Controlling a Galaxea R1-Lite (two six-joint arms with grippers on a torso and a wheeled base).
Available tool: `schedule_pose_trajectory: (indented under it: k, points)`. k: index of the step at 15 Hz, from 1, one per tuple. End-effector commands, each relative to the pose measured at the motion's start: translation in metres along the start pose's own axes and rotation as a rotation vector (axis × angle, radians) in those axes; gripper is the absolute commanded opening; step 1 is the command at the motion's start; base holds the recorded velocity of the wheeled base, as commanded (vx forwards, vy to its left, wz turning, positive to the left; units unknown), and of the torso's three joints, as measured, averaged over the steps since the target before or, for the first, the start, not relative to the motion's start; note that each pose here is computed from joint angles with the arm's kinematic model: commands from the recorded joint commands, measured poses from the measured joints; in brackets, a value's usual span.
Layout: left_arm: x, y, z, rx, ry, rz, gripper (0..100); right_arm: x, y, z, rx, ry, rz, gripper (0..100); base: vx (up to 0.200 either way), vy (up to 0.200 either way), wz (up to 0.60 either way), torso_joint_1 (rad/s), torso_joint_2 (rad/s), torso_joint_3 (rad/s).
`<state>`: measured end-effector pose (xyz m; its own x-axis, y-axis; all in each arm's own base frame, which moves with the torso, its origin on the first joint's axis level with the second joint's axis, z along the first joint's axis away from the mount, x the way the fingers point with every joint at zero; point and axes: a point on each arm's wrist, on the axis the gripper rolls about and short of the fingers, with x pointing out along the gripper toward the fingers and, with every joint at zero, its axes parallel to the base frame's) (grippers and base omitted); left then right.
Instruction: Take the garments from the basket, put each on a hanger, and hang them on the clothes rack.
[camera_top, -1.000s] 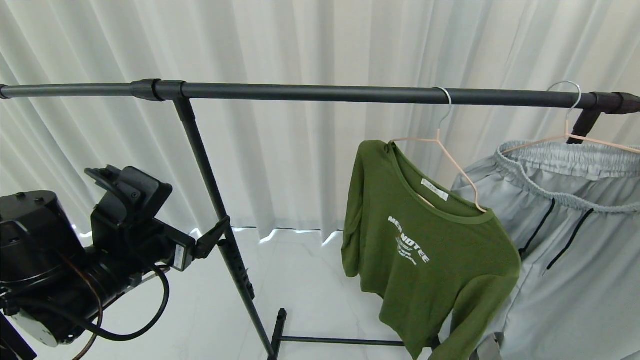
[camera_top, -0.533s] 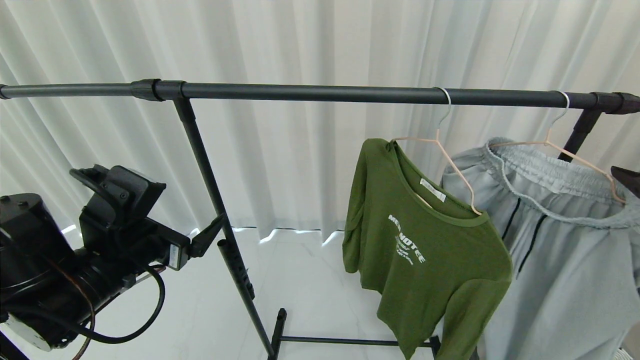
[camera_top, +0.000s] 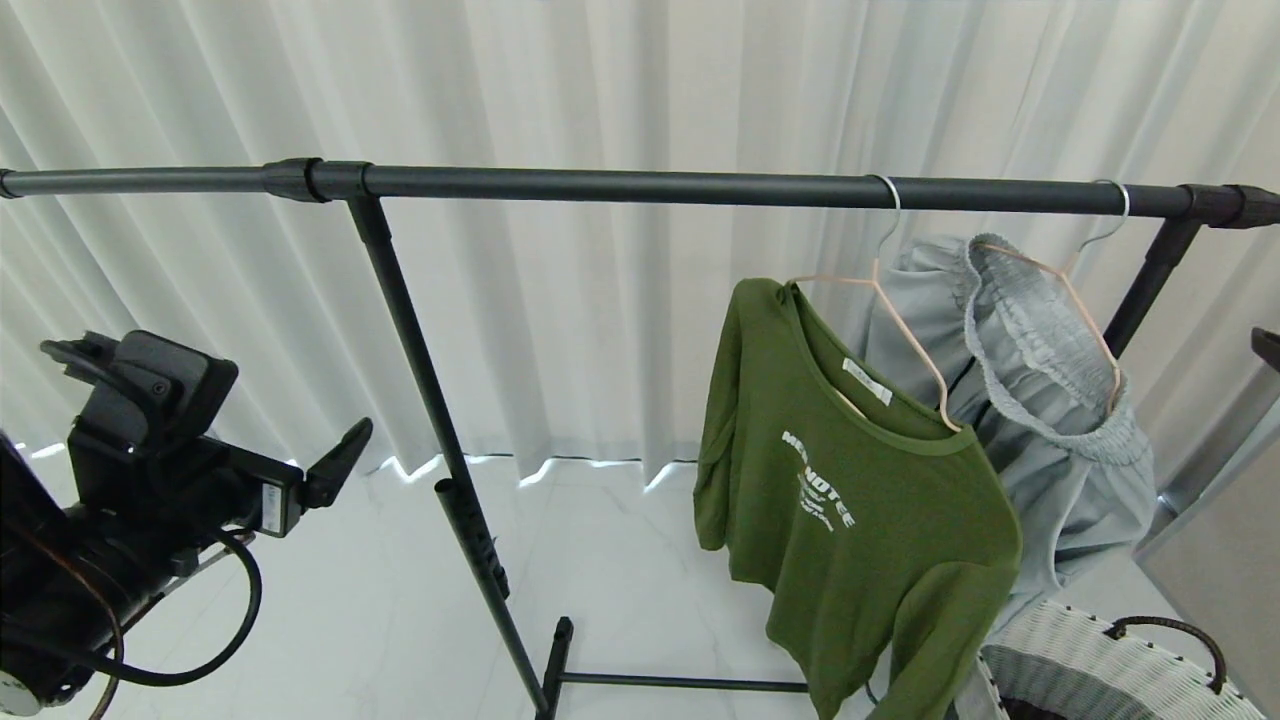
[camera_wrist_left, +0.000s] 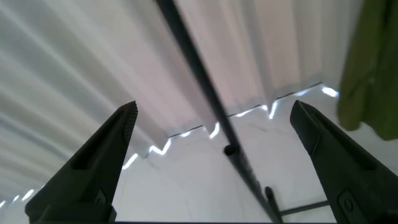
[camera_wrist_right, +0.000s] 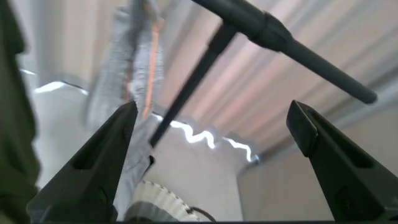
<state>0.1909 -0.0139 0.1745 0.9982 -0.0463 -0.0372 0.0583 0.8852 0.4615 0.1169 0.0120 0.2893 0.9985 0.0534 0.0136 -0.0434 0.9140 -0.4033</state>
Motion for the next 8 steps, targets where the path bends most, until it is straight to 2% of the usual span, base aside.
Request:
schedule_pose_trajectory:
  k: [1,3,8]
  points:
    - [-0.006,0.006,-0.005,0.004,0.024,0.047,100,-0.015,-0.001,0.0,0.002,-0.034,-0.01,100,0.0,0.0,0.0,0.0,0.0,0.0]
    - [-0.014,0.005,-0.01,0.005,0.049,0.065,100,-0.017,-0.001,0.0,0.001,-0.035,-0.013,100,-0.2,0.0,0.0,0.01,0.0,0.002]
    - [-0.024,0.007,-0.013,0.004,0.053,0.092,100,-0.017,-0.001,0.0,0.001,-0.033,-0.017,100,-0.2,0.0,0.0,0.003,0.0,0.001]
